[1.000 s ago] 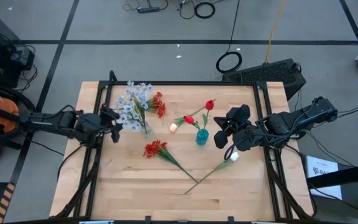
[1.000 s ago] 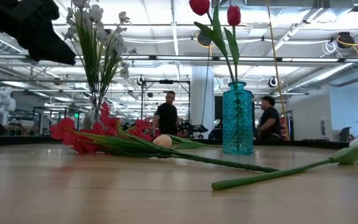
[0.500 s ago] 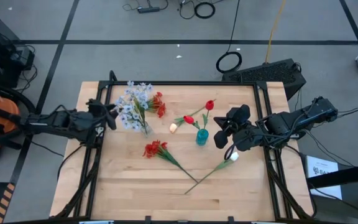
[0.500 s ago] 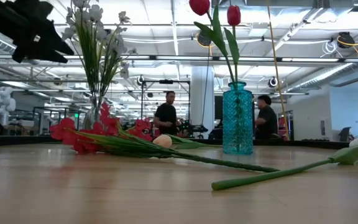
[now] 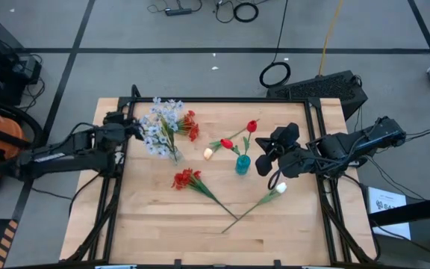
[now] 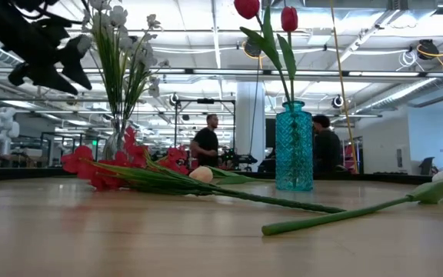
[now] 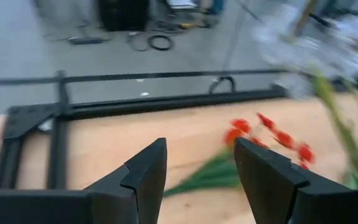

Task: Sort flowers into vase by color
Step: Put the top red flowers into the blue vase

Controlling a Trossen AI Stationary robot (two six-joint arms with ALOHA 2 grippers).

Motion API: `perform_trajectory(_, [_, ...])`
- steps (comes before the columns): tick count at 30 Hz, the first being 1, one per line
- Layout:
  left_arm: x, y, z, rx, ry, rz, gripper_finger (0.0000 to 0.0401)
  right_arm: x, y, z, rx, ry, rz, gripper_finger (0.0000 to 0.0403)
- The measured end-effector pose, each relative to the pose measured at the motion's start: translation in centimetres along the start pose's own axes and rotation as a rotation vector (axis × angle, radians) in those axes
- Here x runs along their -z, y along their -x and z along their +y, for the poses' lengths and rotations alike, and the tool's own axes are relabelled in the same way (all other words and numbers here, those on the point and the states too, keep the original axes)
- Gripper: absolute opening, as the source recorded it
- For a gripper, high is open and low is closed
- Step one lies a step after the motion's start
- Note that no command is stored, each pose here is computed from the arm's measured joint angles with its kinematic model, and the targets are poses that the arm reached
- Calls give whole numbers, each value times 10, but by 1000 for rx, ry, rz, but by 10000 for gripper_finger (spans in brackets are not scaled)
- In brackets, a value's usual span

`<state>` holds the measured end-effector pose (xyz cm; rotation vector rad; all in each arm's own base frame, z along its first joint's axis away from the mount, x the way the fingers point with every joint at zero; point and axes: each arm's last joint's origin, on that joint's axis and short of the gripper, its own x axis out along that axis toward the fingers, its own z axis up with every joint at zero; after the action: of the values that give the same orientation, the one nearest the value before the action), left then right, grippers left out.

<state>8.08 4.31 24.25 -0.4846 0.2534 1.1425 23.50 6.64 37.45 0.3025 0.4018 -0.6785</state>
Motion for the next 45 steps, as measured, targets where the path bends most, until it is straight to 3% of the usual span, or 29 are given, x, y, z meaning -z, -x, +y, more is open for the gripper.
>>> perform_trajectory(11, [-11,-38,10,-87,127,156,193,-1,0,1,-8,7,-7,0])
perform_trajectory(23, [-10,-108,37,-153,124,417,193,-2,0,2,-18,-12,-15,0])
perform_trajectory(31, [-11,-127,47,-195,155,626,193,-2,0,3,-18,-12,-16,0])
perform_trajectory(35, [-15,-130,45,-183,165,679,193,-2,0,3,-18,-11,-16,0])
perform_trajectory(40, [-23,-132,34,-86,171,703,193,-2,0,3,-18,-13,-16,0])
perform_trajectory(45, [-34,-140,20,-16,101,632,193,-2,0,3,-18,-31,-16,0])
